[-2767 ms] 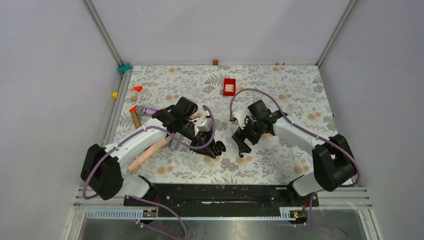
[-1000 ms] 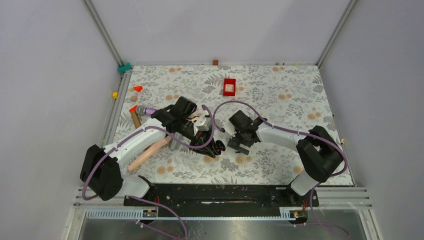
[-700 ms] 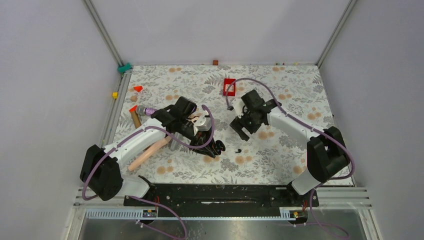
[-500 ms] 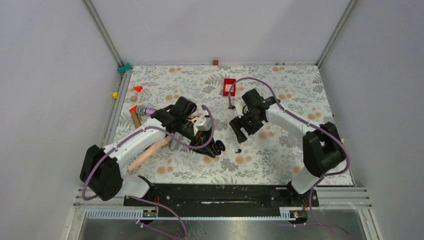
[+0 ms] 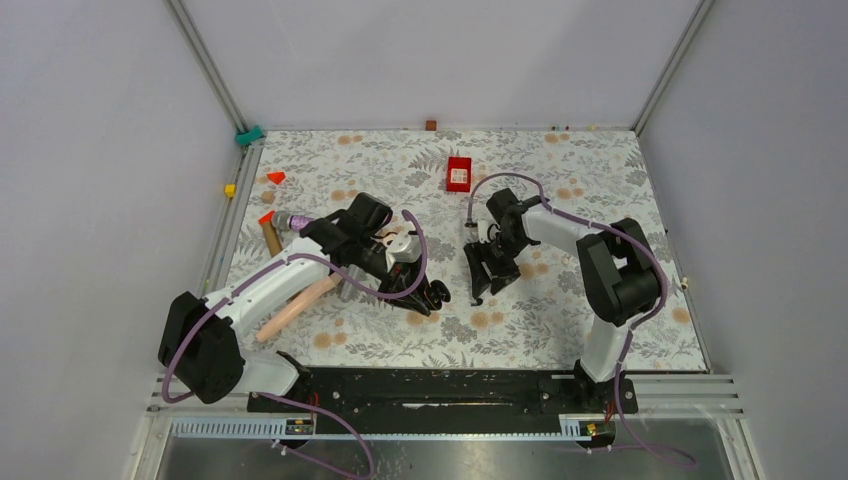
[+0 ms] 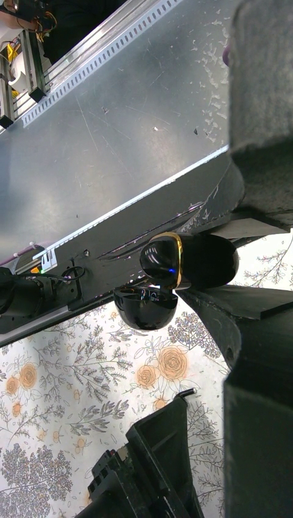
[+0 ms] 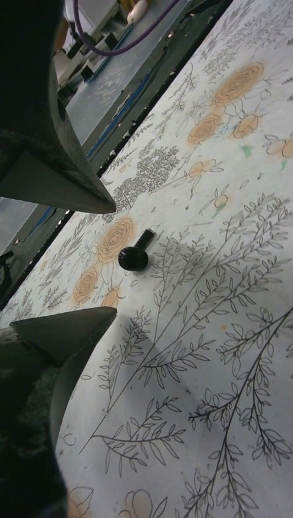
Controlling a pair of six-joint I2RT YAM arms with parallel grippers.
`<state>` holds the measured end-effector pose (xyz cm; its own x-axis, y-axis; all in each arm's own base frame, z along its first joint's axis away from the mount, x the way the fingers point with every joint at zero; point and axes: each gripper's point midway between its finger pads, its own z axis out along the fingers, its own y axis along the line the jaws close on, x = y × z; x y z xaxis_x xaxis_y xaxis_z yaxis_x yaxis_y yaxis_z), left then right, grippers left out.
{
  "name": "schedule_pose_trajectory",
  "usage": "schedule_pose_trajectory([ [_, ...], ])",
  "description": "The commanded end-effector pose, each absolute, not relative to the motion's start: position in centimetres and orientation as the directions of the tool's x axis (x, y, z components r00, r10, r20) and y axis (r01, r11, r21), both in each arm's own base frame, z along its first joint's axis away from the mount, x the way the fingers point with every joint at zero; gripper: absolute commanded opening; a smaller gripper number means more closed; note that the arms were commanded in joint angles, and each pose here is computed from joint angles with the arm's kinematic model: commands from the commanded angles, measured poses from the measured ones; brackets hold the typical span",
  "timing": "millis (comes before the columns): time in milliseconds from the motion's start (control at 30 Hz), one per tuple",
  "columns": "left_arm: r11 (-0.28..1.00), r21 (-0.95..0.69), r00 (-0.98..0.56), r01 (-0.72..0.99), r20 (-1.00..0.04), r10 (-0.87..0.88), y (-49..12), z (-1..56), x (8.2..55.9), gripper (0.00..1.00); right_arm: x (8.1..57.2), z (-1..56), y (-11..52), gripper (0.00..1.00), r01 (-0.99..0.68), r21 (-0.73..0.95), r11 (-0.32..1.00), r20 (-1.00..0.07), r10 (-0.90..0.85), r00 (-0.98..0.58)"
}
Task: Insert the wireless bluetooth earbuds into the charging case
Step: Pick up the earbud from the center of the board.
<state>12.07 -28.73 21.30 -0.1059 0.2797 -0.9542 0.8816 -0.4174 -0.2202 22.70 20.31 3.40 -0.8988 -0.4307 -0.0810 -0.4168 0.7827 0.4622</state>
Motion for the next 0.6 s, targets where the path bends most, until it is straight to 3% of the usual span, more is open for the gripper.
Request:
schedule_pose_trajectory([
  [0, -0.454, -0.112, -0.025, 0.884, -0.981, 0.193, -29.0, 23.9, 12.2, 0.00, 22.1, 2.5, 20.6, 0.64, -0.296, 0.498, 0.815, 0.003, -0.343, -0.939],
  [567, -0.450, -0.118, -0.029, 0.885, -0.979, 0.200, -29.1, 23.7, 12.4, 0.00, 21.8, 0.2, 20.8, 0.48, -0.187, 0.501, 0.845, 0.091, -0.266, -0.960],
])
